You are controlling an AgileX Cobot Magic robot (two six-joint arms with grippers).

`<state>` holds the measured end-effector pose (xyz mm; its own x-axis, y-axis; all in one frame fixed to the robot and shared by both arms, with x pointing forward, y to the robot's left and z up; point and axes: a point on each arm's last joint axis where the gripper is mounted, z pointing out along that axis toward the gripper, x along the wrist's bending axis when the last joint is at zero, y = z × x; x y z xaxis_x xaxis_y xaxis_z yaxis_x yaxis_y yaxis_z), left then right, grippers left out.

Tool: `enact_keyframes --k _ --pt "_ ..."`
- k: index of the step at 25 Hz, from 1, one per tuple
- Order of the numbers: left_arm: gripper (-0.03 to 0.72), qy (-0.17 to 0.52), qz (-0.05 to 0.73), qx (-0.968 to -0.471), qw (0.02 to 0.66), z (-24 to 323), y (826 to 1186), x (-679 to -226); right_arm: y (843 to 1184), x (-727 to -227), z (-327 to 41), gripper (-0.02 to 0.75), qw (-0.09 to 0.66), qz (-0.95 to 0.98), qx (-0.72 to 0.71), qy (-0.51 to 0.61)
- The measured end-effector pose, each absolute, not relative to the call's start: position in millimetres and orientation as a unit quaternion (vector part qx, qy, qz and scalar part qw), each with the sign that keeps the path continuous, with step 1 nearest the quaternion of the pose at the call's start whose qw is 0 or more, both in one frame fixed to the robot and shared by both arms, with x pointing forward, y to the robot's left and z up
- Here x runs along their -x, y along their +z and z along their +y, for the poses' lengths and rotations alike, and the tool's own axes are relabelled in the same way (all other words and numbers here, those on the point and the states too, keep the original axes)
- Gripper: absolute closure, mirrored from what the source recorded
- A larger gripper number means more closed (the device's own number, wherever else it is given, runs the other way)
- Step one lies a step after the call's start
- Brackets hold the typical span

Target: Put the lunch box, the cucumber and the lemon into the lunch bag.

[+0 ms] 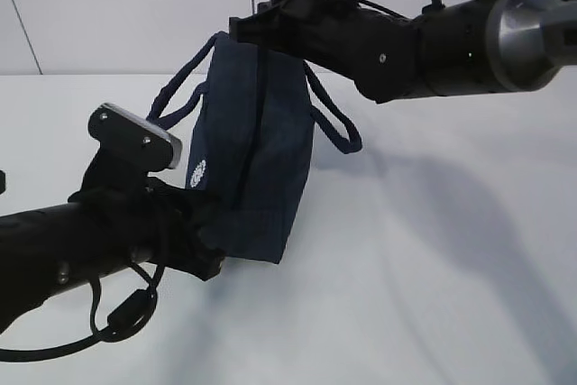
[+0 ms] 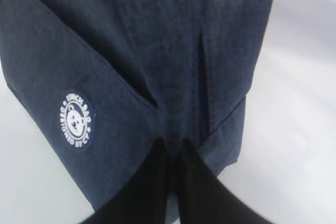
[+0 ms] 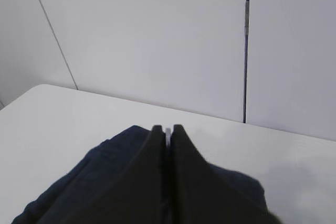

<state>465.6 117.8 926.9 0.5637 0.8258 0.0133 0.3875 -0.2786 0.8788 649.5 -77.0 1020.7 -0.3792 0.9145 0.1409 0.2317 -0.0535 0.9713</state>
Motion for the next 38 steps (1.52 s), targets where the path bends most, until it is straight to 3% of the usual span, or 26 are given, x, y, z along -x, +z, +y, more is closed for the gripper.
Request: enact_keyframes --k 15,29,32,38 --pt "0.697 0.231 0.407 -0.757 0.455 126 927 -448 1004 -697 -87 0.738 0.292 0.623 -0.499 0.527" --pt "0.687 0.227 0.414 -0.752 0.461 127 928 -447 1001 -700 -94 0.738 0.271 0.635 -0.517 0.505" --pt "0.627 0.225 0.418 -0.749 0.463 128 931 -445 1002 -699 -94 0.738 0.270 0.636 -0.517 0.505" --pt "0.391 0.197 0.455 -0.748 0.440 132 938 -441 1002 -700 -95 0.738 0.267 0.639 -0.520 0.500"
